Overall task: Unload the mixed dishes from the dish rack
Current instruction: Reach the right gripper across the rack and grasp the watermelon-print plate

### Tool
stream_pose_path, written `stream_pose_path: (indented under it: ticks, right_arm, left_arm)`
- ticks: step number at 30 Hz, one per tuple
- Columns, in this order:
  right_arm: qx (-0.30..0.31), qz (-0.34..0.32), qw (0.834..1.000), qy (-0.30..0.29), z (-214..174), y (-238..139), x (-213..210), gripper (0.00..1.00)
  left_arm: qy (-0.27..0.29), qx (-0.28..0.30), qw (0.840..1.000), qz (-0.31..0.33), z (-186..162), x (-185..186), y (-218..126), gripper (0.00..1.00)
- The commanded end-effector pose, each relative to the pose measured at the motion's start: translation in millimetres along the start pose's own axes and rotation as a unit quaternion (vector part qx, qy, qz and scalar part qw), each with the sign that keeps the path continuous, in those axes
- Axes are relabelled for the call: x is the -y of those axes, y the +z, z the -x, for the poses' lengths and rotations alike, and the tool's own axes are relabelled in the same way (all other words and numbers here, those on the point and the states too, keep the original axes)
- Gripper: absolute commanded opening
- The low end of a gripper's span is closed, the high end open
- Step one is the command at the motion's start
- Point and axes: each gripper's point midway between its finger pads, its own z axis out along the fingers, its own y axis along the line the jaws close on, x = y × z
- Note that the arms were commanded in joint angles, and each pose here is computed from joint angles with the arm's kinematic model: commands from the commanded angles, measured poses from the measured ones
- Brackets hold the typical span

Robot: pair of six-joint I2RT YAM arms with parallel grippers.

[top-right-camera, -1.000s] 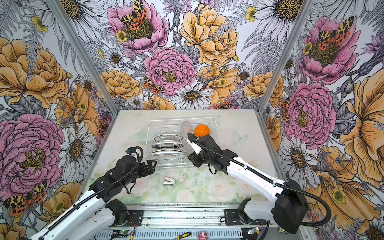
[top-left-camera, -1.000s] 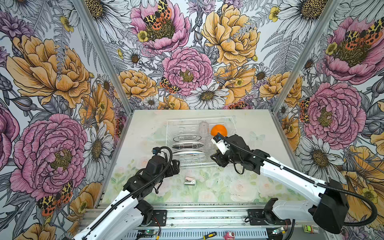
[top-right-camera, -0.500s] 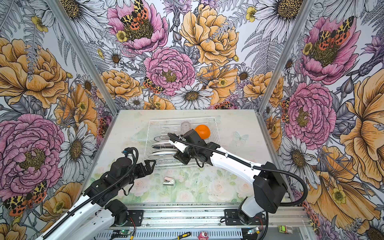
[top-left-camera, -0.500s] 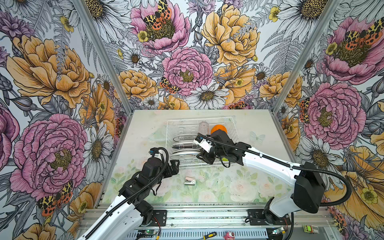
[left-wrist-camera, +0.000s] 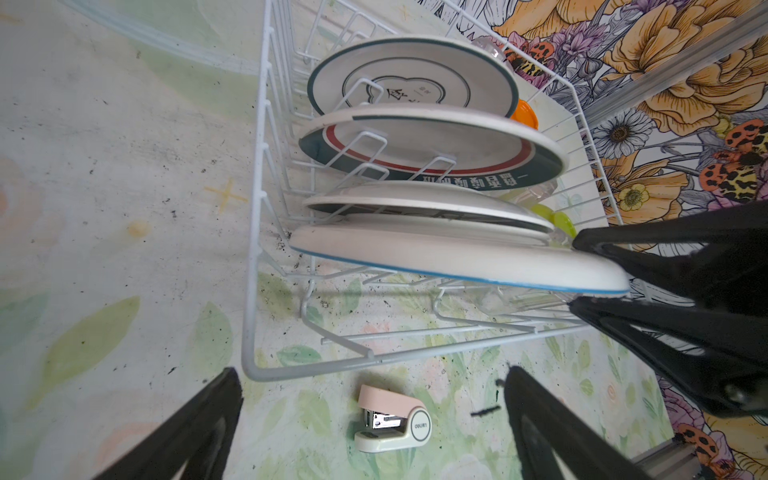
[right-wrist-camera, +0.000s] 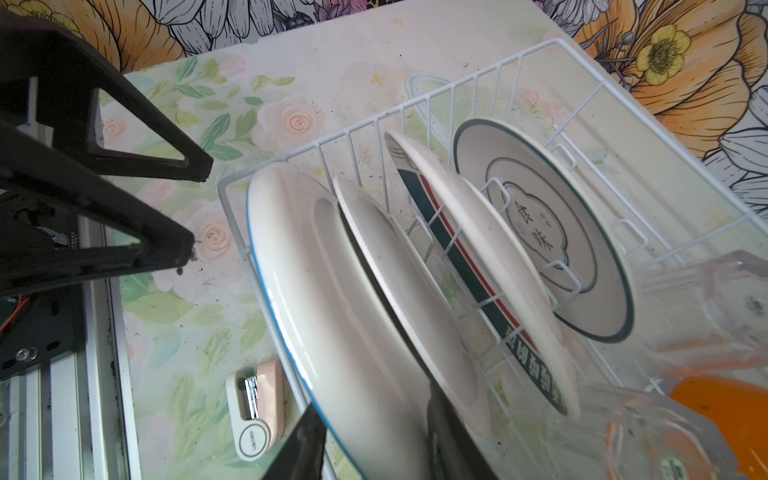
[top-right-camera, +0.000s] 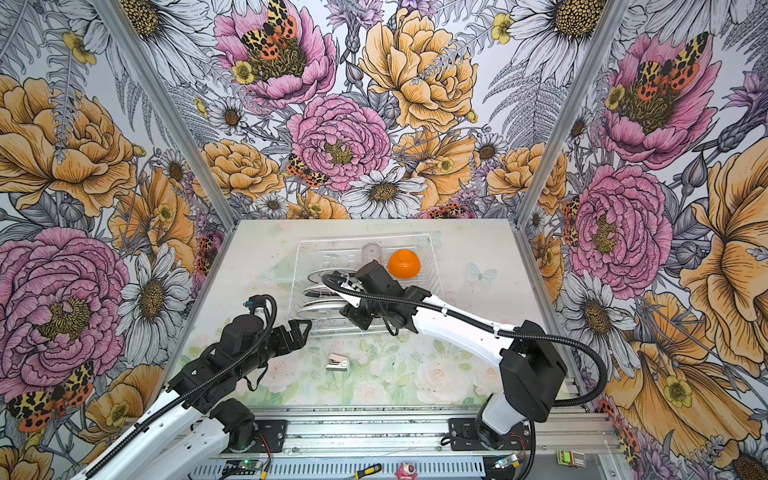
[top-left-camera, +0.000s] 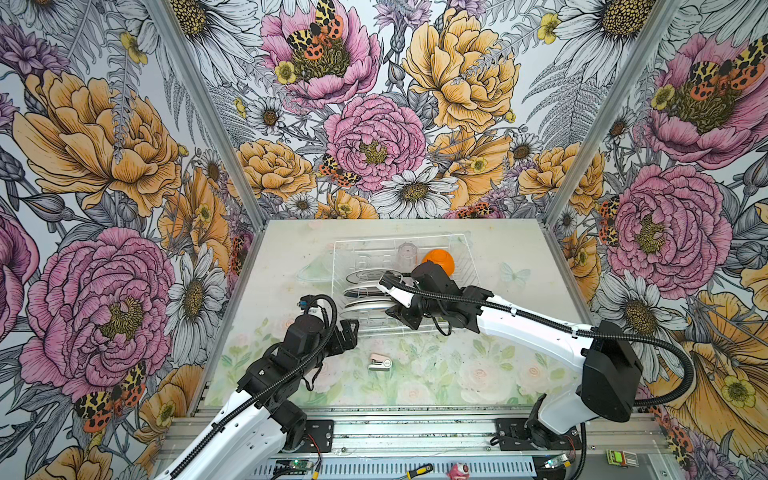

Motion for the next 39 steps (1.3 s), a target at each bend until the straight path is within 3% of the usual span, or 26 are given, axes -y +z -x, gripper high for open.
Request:
stream_pose_path:
  ticks: [1,12,19,31,39]
  right_arm:
    - [-0.028,0.006,0.999,-0.017,-8.3,9.5,-9.2,0.41]
    - [-0.051,-0.01,0.998,-0.034,-14.4,26.8,-3.1,0.37]
    - [-0.063,-0.061,0.995,-0.047,-16.0,26.8,15.0,0.22]
    - [-0.041,-0.135,0.987,-0.074,-4.8,-7.9,35.2,0.11]
    - [0.022,-0.149,0.987,-0.047,20.0,-37.5,40.7,0.06]
  left_arm:
    - [0.005,0.014,1.0,-0.001,8.2,3.2,-4.9,0.99]
    - [0.014,0.026,0.999,0.014,16.1,1.2,-4.8,0.99]
    - [0.014,0.022,0.999,0.022,13.4,-2.3,-1.7,0.98]
    - [0.003,0.024,1.0,0.014,10.4,-3.4,-4.1,0.99]
    - [-0.002,0.024,1.0,0.012,9.8,-3.7,-4.5,0.99]
